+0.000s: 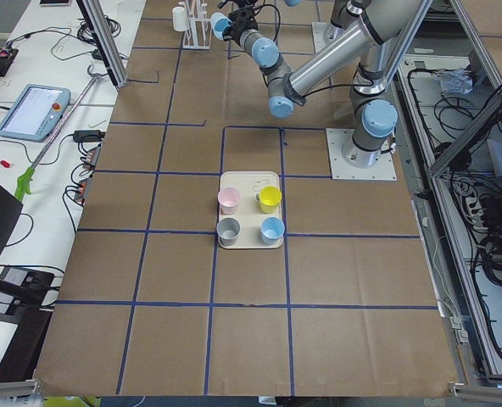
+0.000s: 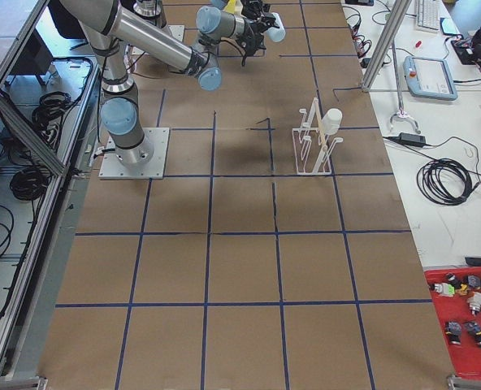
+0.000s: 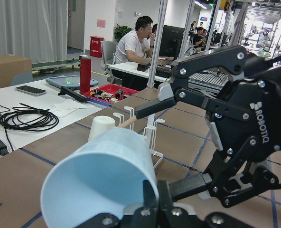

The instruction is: Transfer IKEA cup to right arm and place on rack

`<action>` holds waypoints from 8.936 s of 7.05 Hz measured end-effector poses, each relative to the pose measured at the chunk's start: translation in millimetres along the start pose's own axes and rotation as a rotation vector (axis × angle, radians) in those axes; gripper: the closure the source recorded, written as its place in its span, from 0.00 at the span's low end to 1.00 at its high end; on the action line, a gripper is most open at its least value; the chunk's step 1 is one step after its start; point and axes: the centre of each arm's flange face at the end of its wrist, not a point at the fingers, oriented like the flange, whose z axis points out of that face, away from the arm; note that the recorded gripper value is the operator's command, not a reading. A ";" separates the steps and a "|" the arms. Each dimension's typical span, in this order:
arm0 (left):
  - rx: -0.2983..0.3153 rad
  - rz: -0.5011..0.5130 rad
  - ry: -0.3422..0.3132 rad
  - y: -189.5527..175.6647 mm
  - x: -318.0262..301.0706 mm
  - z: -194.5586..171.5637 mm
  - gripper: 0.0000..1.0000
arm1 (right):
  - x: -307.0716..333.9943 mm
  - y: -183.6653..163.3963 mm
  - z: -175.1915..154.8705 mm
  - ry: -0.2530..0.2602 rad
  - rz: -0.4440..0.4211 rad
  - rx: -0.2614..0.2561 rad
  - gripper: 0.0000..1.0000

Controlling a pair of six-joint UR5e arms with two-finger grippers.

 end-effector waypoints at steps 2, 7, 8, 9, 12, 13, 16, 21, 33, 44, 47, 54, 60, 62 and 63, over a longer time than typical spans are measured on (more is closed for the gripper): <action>0.000 -0.002 0.001 -0.1 0.3 0.2 0.98 | -1.0 5.4 1.2 -0.002 -0.006 -0.010 0.00; 0.001 -0.013 0.000 -0.6 0.4 -0.3 0.97 | -18.8 6.8 22.6 -0.011 -0.016 -0.023 0.00; 0.001 -0.014 0.000 -0.6 0.3 -0.3 0.97 | -20.8 5.4 28.4 -0.009 -0.016 -0.022 0.00; 0.001 -0.014 0.000 -0.8 0.6 -0.3 0.97 | -20.7 4.5 32.5 -0.006 -0.015 -0.022 0.01; 0.001 -0.017 0.000 -1.2 0.8 -0.5 0.96 | -19.3 3.7 36.2 0.000 -0.014 -0.022 0.06; 0.002 -0.021 -0.001 -1.4 0.8 -0.7 0.96 | -19.3 3.7 36.4 0.000 -0.014 -0.022 0.17; 0.002 -0.025 -0.001 -1.8 1.0 -0.9 0.88 | -19.1 3.6 36.5 0.000 -0.022 -0.023 0.46; 0.016 -0.030 -0.010 -4.4 2.1 -2.1 0.22 | -18.1 3.3 36.5 0.001 -0.035 -0.025 0.69; -0.023 -0.204 -0.451 -6.3 -124.5 -112.9 0.01 | -61.7 -164.0 18.0 0.022 -0.750 0.267 0.88; -0.973 -0.920 -0.791 -122.0 -80.8 -102.9 0.01 | -67.6 -391.7 49.0 0.291 -1.468 0.446 0.85; -0.996 -0.868 -0.860 -132.2 -61.9 -108.8 0.01 | -35.5 -401.5 60.7 0.319 -1.433 0.395 0.85; -1.017 -0.871 -0.853 -120.7 -73.9 -94.9 0.01 | -8.6 -401.5 68.3 0.368 -1.433 0.348 0.00; -1.019 -0.860 -0.857 -123.4 -66.9 -89.4 0.01 | -73.1 -306.9 35.4 0.468 -1.350 0.063 0.00; -1.021 -0.856 -0.862 -123.5 -66.3 -90.7 0.01 | -86.4 -237.9 20.4 0.561 -1.259 -0.105 0.00; -1.022 -0.855 -0.863 -123.5 -65.9 -90.9 0.01 | -88.2 -205.3 10.7 0.601 -1.208 -0.185 0.00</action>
